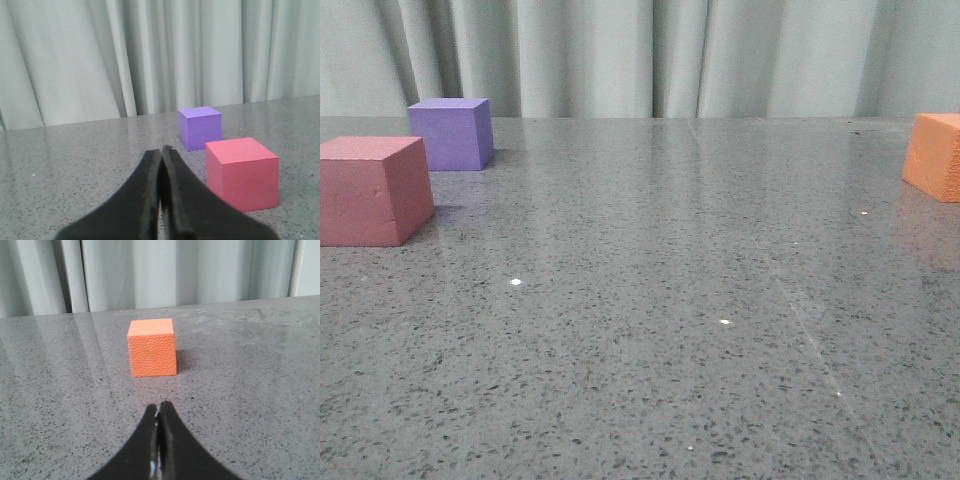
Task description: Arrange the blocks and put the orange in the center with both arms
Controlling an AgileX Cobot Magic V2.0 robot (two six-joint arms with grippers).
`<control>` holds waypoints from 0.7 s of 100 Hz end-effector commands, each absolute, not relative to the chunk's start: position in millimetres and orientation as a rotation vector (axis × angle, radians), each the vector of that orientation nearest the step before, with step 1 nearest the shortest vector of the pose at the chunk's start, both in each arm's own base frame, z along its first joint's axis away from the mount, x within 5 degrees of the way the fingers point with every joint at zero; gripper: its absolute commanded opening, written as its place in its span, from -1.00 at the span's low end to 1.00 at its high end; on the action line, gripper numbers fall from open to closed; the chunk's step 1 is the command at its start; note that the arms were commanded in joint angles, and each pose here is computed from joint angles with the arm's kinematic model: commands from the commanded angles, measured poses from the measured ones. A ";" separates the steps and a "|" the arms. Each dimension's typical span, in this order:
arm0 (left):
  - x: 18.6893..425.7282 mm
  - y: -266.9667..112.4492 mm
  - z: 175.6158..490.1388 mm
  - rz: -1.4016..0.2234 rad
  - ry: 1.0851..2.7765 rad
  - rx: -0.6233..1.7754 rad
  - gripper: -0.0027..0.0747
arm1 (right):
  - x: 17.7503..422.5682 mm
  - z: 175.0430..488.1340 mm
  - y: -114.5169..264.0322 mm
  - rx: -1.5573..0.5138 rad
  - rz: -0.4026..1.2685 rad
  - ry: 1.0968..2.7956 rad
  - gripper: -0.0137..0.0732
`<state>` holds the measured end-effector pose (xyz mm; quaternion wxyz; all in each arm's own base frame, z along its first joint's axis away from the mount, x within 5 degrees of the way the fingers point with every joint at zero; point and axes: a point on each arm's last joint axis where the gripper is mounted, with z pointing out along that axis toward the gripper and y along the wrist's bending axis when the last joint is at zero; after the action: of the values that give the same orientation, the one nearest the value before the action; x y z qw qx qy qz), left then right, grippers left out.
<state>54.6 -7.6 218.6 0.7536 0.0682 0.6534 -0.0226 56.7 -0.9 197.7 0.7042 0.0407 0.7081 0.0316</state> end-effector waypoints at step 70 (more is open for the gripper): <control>53.4 -8.6 209.3 -0.062 1.369 0.150 -0.98 | 52.5 219.3 -0.1 0.067 0.073 1.363 -0.84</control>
<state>54.6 -7.6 218.6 0.7536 0.0682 0.6534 -0.0226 56.8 -0.7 200.0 0.7148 0.0393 0.6975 0.0329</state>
